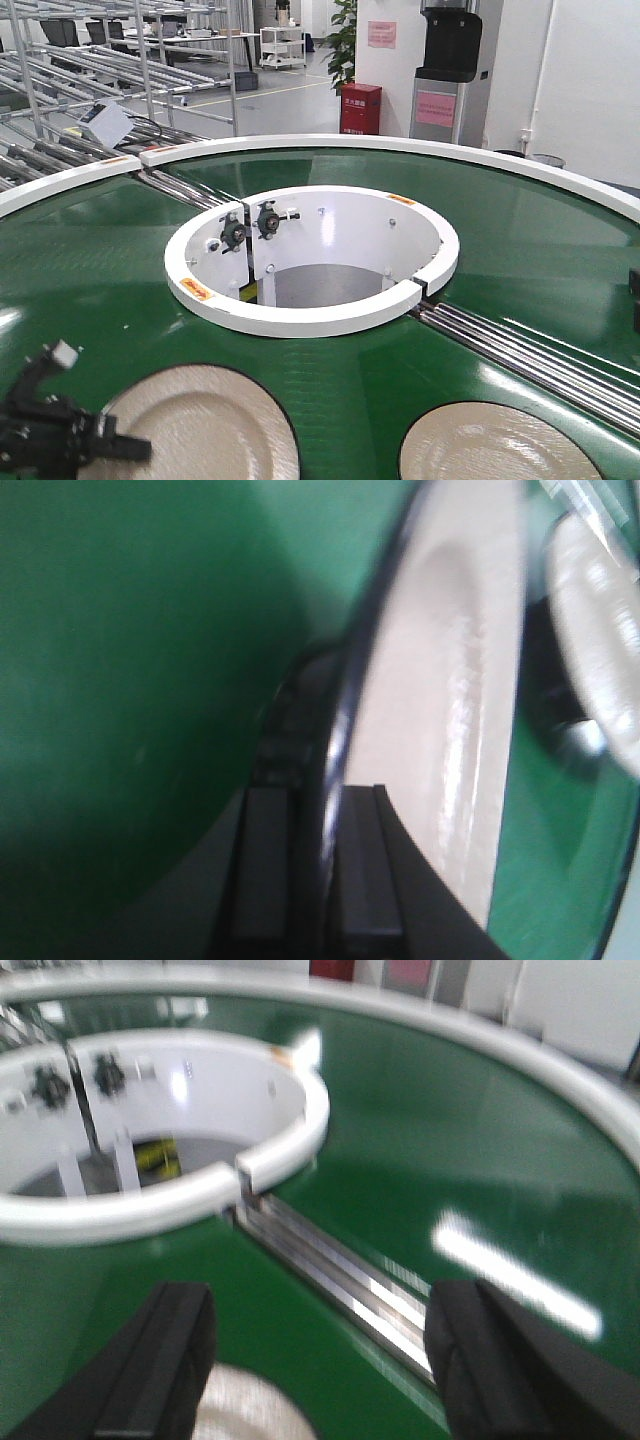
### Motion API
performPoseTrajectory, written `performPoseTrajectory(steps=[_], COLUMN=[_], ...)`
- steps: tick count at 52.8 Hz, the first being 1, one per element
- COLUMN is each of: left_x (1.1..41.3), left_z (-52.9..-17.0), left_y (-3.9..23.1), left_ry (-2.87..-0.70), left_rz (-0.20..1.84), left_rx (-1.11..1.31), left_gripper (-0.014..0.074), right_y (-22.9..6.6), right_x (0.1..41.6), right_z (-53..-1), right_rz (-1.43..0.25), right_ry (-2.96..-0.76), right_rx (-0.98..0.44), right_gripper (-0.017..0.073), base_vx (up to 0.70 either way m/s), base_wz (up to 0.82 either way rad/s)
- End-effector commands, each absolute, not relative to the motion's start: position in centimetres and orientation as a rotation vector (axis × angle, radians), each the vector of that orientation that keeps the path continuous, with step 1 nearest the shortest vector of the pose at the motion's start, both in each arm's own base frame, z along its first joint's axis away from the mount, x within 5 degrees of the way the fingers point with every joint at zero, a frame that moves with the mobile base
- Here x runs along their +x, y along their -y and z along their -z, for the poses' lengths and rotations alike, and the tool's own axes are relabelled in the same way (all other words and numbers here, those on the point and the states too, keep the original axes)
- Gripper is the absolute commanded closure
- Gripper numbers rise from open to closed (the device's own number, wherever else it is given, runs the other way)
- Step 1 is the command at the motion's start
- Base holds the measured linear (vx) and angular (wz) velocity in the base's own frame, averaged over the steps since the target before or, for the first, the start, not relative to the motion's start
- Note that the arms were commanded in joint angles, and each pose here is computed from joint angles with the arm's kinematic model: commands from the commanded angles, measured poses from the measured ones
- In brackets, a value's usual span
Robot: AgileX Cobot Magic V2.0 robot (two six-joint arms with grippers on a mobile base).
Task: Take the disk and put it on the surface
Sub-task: 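Reach the left gripper to the rim of the nearer cream plate and grasp, then grasp the rim of the other cream plate with the right gripper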
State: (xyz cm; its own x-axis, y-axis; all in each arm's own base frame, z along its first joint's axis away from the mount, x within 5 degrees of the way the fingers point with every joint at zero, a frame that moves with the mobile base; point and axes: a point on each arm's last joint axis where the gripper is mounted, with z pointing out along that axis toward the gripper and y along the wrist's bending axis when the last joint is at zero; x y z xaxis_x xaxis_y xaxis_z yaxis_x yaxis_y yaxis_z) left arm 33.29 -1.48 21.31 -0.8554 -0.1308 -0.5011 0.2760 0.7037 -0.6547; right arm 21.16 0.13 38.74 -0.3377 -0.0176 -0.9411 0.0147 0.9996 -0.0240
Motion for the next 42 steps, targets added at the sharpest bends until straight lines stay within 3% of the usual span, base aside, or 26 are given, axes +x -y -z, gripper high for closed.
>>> performPoseTrajectory(steps=[1,11,25,33,42], left_x=[32.6,30.8,29.2,29.2,29.2], left_z=[-29.0,-36.5,-38.6,-38.6,-38.6], left_y=[1.5,1.7,2.1,2.1,2.1], left_ry=[-2.123,-1.946,-1.898,-1.901,-1.903], left_rz=[1.132,1.084,1.063,1.062,1.059], left_rx=[0.13,0.214,0.284,0.288,0.288], left_gripper=[0.0601,0.0601,0.0601,0.0601,0.0601], right_y=[0.0,-0.8,-2.4,0.8,7.9], right_x=[21.5,24.7,30.4,32.2,32.7], right_z=[-40.6,-39.4,-32.7,-29.3,-27.5], right_rz=[0.031,-0.077,-0.26,-0.337,-0.447], right_ry=[-1.922,-2.205,-2.53,-2.643,-2.595], right_rx=[0.024,0.044,-0.13,0.001,0.268], right_gripper=[0.0092,0.0147,0.015,0.015,0.015], base_vx=[0.0,0.0,0.0,0.0,0.0], base_wz=[0.0,0.0,0.0,0.0,0.0])
